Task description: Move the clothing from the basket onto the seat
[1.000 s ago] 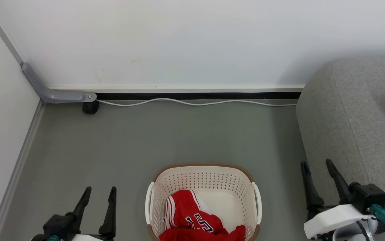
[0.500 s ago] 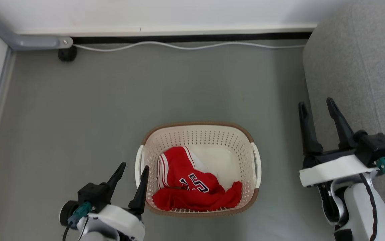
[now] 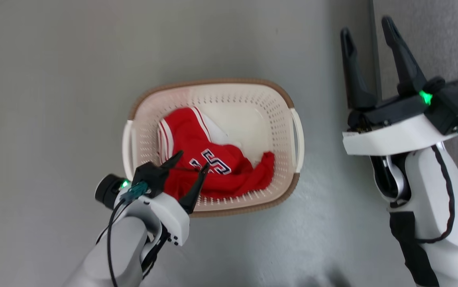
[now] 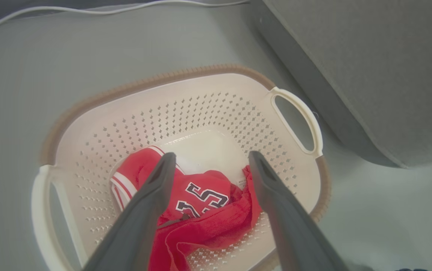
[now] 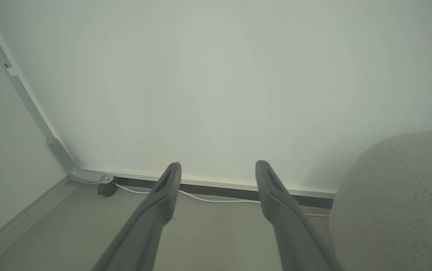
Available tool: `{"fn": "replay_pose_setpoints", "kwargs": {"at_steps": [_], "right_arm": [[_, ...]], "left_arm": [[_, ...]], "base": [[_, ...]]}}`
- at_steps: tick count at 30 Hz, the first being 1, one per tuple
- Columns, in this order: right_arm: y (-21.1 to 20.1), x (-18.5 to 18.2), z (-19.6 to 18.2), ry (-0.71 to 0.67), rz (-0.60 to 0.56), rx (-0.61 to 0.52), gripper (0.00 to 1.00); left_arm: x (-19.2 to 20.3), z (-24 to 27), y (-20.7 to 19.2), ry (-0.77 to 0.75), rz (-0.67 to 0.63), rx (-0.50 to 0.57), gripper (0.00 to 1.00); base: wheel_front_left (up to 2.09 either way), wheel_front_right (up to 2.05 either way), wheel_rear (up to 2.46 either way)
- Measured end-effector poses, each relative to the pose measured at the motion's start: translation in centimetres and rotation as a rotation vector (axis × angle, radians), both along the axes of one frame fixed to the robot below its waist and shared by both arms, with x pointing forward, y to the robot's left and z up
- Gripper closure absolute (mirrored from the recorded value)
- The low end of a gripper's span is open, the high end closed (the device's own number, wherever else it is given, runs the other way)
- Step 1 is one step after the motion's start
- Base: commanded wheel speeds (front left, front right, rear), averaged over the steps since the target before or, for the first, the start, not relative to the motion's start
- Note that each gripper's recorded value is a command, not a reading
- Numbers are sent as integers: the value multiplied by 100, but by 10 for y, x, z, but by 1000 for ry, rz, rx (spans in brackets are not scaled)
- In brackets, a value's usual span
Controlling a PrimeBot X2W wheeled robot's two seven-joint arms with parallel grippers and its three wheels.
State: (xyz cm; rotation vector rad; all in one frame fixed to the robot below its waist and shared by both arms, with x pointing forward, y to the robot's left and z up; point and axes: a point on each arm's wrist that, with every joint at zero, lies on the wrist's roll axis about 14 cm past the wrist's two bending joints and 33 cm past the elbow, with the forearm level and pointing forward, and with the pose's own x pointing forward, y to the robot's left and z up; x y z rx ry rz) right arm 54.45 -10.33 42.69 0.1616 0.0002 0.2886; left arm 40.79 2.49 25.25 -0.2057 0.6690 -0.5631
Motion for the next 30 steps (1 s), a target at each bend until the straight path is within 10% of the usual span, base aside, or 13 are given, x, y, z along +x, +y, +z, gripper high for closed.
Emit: {"fn": "replay_pose_setpoints", "kwargs": {"at_steps": [12, 30], "right_arm": [[-19, 11, -59, 105, -30, 33, 0], [-65, -1, -96, 208, -140, 73, 0]], "left_arm": [[-24, -84, -57, 58, -503, 91, 0], [-13, -179, -52, 77, -828, 347, 0]], "base": [[0, 0, 0], [0, 0, 0]]}}
